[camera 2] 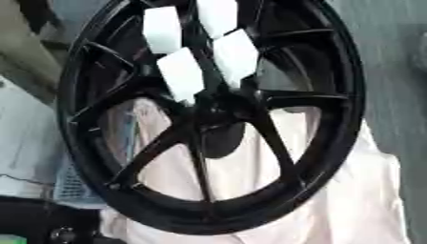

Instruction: Pull the pin out of the wheel hub.

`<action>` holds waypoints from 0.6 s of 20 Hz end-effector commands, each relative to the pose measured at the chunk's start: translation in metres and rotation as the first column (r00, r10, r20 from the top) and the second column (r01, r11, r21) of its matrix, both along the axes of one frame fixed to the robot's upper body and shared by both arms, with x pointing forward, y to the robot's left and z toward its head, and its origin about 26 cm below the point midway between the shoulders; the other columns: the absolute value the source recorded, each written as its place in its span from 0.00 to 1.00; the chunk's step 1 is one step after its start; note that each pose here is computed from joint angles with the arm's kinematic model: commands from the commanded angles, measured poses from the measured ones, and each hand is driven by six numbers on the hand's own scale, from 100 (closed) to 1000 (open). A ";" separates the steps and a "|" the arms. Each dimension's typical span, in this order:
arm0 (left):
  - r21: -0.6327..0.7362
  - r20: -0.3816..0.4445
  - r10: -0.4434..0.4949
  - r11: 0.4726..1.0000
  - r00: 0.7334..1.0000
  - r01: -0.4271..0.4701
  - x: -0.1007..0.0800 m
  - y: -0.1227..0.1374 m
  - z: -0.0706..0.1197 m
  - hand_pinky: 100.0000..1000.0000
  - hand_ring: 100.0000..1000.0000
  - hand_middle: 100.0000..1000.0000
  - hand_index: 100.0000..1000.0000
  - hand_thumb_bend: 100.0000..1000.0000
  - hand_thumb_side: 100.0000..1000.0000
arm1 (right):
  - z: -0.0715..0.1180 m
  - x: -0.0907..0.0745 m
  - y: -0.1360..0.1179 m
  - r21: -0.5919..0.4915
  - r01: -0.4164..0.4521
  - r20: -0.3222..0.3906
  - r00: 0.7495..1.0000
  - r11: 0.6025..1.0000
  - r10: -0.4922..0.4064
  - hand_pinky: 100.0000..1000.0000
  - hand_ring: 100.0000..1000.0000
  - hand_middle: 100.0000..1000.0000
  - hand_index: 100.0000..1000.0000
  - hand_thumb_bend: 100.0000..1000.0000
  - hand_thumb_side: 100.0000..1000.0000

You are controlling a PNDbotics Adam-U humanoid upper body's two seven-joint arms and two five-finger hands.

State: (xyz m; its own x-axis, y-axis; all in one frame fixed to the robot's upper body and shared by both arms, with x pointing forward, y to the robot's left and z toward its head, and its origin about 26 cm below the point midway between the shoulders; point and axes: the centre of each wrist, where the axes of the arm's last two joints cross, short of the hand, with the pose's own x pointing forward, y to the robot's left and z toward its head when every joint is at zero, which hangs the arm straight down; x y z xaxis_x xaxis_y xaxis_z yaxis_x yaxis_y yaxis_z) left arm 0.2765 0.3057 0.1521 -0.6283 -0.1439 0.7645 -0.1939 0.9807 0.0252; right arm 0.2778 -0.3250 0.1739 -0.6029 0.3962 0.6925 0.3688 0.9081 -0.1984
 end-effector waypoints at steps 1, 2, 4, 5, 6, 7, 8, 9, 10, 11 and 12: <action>0.020 0.043 -0.003 1.000 0.999 0.002 -0.001 0.004 0.012 0.84 0.71 0.61 0.73 0.00 0.83 | 0.013 -0.002 -0.003 -0.036 0.000 0.051 0.999 0.999 0.002 0.77 0.76 0.79 0.79 0.00 0.61; 0.017 0.045 -0.003 1.000 0.999 0.003 -0.001 0.004 0.012 0.84 0.71 0.61 0.73 0.00 0.83 | 0.013 -0.002 -0.003 -0.035 -0.001 0.054 0.999 0.999 0.003 0.77 0.76 0.79 0.79 0.00 0.61; 0.014 0.049 -0.005 1.000 0.999 0.004 -0.001 0.004 0.012 0.84 0.71 0.61 0.73 0.00 0.83 | 0.014 -0.002 -0.002 -0.034 -0.003 0.059 0.998 0.999 0.005 0.77 0.76 0.79 0.79 0.00 0.61; 0.013 0.050 -0.005 1.000 0.999 0.004 -0.001 0.004 0.012 0.84 0.71 0.61 0.73 0.00 0.83 | 0.014 -0.002 -0.002 -0.035 -0.004 0.061 0.998 0.999 0.006 0.77 0.76 0.79 0.79 0.00 0.61; 0.012 0.051 -0.005 1.000 0.999 0.004 -0.001 0.004 0.013 0.84 0.71 0.61 0.73 0.00 0.83 | 0.014 -0.002 -0.002 -0.036 -0.004 0.063 0.998 0.999 0.006 0.77 0.76 0.79 0.79 0.00 0.61; 0.012 0.052 -0.005 1.000 0.999 0.004 -0.001 0.004 0.013 0.84 0.71 0.61 0.73 0.00 0.83 | 0.015 -0.002 -0.002 -0.037 -0.004 0.065 0.998 0.999 0.006 0.77 0.76 0.79 0.79 0.00 0.61; 0.012 0.053 -0.004 1.000 0.999 0.004 -0.001 0.004 0.013 0.84 0.71 0.61 0.73 0.00 0.83 | 0.015 -0.002 -0.003 -0.038 -0.004 0.066 0.998 0.999 0.006 0.77 0.76 0.79 0.79 0.00 0.60; 0.013 0.053 -0.004 1.000 0.999 0.003 -0.001 0.004 0.013 0.84 0.71 0.61 0.73 0.00 0.83 | 0.016 -0.002 -0.003 -0.039 -0.004 0.067 0.998 0.999 0.006 0.77 0.76 0.79 0.79 0.00 0.60; 0.013 0.054 -0.004 1.000 0.999 0.003 -0.001 0.004 0.014 0.84 0.71 0.61 0.73 0.00 0.83 | 0.016 -0.002 -0.003 -0.041 -0.004 0.068 0.998 0.999 0.006 0.77 0.76 0.79 0.79 0.00 0.60; 0.014 0.055 -0.004 1.000 0.998 0.003 0.000 0.004 0.014 0.84 0.71 0.61 0.73 0.00 0.83 | 0.016 -0.002 -0.003 -0.042 -0.003 0.068 0.998 0.999 0.006 0.77 0.76 0.79 0.79 0.00 0.60; 0.014 0.055 -0.004 1.000 0.998 0.003 0.000 0.004 0.014 0.84 0.71 0.61 0.73 0.00 0.83 | 0.016 -0.002 -0.003 -0.043 -0.003 0.068 0.998 0.999 0.006 0.77 0.76 0.79 0.79 0.00 0.60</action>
